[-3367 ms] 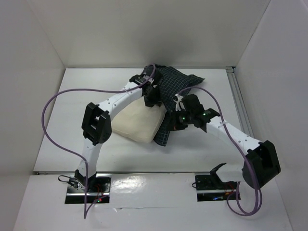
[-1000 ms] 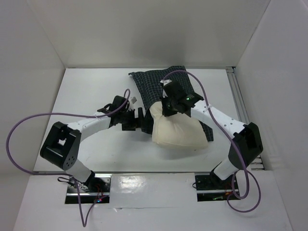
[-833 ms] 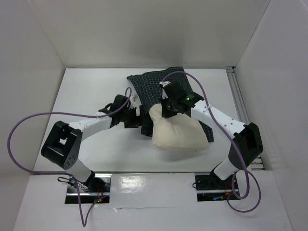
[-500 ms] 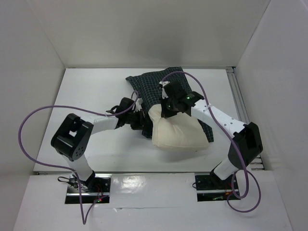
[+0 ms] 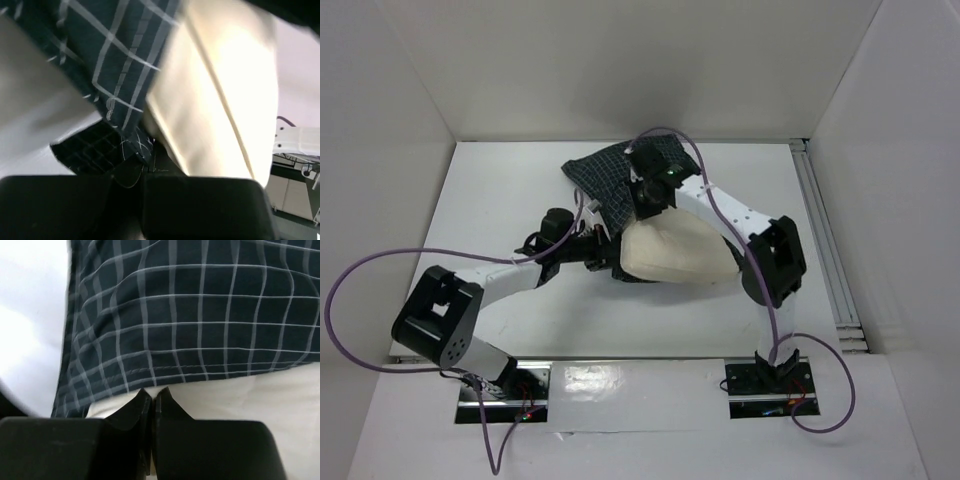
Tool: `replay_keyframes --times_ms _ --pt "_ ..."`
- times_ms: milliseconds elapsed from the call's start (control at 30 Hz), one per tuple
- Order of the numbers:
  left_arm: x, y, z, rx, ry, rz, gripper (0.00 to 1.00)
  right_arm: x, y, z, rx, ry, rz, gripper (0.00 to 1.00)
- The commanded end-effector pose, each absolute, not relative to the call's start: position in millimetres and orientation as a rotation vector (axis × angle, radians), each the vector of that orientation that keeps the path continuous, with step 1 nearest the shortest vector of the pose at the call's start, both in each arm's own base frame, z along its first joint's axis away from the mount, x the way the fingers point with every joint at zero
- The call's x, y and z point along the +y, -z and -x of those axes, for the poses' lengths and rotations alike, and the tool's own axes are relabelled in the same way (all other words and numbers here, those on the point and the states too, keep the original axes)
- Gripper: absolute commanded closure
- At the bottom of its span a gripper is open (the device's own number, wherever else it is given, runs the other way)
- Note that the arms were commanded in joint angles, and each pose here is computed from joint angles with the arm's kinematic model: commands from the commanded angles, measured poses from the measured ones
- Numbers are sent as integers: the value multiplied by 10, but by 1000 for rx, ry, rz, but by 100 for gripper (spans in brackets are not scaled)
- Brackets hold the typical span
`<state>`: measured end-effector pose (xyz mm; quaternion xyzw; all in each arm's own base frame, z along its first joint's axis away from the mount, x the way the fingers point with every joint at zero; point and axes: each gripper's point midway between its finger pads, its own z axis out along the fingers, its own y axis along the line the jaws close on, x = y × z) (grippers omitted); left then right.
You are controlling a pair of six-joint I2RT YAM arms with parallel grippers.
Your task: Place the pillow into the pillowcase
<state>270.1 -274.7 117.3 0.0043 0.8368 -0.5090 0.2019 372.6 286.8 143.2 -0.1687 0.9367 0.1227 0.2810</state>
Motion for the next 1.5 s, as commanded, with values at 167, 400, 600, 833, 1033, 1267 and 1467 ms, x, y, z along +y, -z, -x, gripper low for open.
replay_keyframes --times_ms 167,400,600,833,1033,1267,1467 --pt "-2890 -2109 -2256 2096 1710 -352 100 2703 -2381 -5208 2153 -229 124 100" --pt "-2880 -2483 -2272 2040 1688 -460 100 2598 -3291 -5173 1957 -313 70 100" --pt "-2704 -2377 -2108 2105 1615 -370 100 3432 -2069 -4538 2185 -406 267 100" --pt "-2258 -2438 -1932 2160 1276 -235 8 3709 -1997 -3930 2238 -568 386 39" --pt "-2060 -2650 -2059 2157 1086 -256 5 2709 -2383 -3845 2200 -473 192 8" --pt "-2293 -2250 -2647 2410 925 -144 23 1492 -1627 -3954 2375 -326 -135 22" --pt "-2434 -1932 -2883 2618 630 -154 5 1690 -1072 -3726 2497 -522 -146 46"
